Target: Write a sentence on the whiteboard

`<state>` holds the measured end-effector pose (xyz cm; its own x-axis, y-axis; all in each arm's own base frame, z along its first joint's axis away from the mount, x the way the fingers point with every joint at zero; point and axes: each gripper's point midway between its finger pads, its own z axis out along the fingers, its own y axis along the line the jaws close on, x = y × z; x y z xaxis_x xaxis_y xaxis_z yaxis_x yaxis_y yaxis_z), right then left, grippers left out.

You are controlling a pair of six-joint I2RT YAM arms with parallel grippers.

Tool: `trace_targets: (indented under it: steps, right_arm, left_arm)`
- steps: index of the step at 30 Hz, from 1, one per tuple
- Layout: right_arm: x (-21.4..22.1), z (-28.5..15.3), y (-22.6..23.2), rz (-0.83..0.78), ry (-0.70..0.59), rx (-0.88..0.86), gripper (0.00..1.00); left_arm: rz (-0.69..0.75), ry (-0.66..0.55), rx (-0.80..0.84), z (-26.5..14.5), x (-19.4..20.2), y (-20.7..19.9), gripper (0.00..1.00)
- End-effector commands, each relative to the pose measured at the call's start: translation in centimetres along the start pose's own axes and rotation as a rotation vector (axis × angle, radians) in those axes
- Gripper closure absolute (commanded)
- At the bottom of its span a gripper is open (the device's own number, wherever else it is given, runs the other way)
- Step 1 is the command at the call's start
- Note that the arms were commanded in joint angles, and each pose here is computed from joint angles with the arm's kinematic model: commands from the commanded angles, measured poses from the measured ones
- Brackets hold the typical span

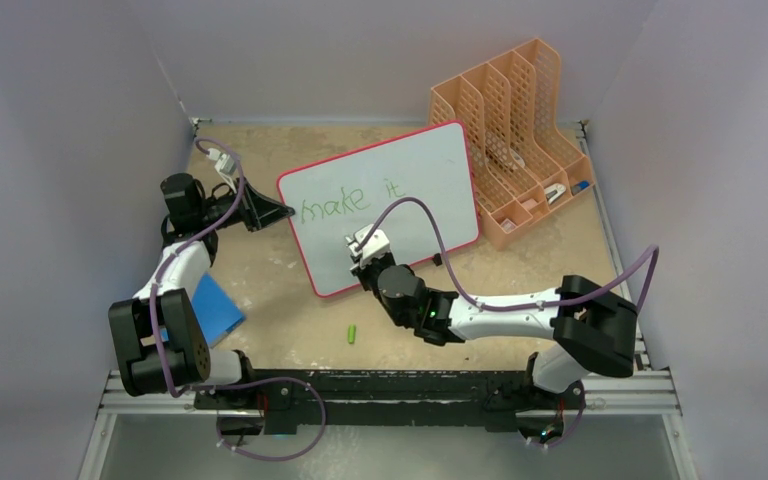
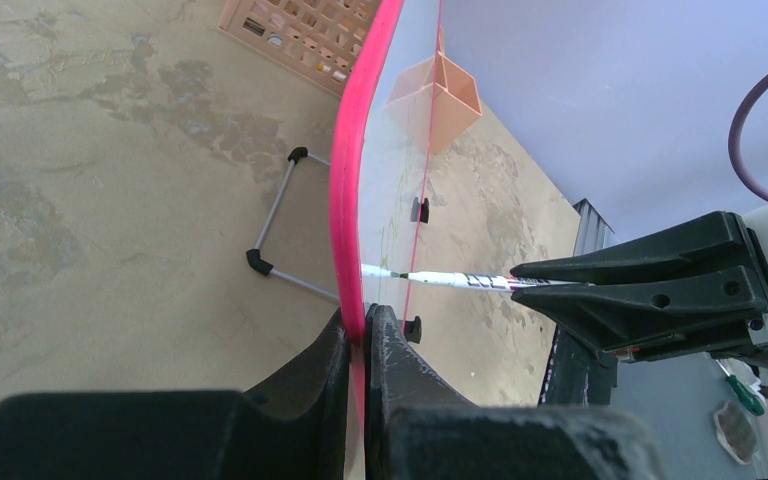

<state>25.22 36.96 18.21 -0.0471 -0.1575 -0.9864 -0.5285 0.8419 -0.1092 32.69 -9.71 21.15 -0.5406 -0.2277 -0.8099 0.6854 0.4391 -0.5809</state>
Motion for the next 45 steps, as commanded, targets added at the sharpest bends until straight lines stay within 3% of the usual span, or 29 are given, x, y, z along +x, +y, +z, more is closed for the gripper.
trace_targets:
  steps: [1, 45]
  right_arm:
    - [-3.0, 0.5, 0.6, 0.034, -0.069, -0.015, 1.00]
    - [0.7, -1.0, 0.4, -0.007, 0.054, -0.052, 1.00]
  left_arm:
    - [0.070, 0.004, 0.022, 0.4, -0.5, -0.9, 1.00]
    - [0.070, 0.003, 0.020, 0.3, -0.5, -0.9, 1.00]
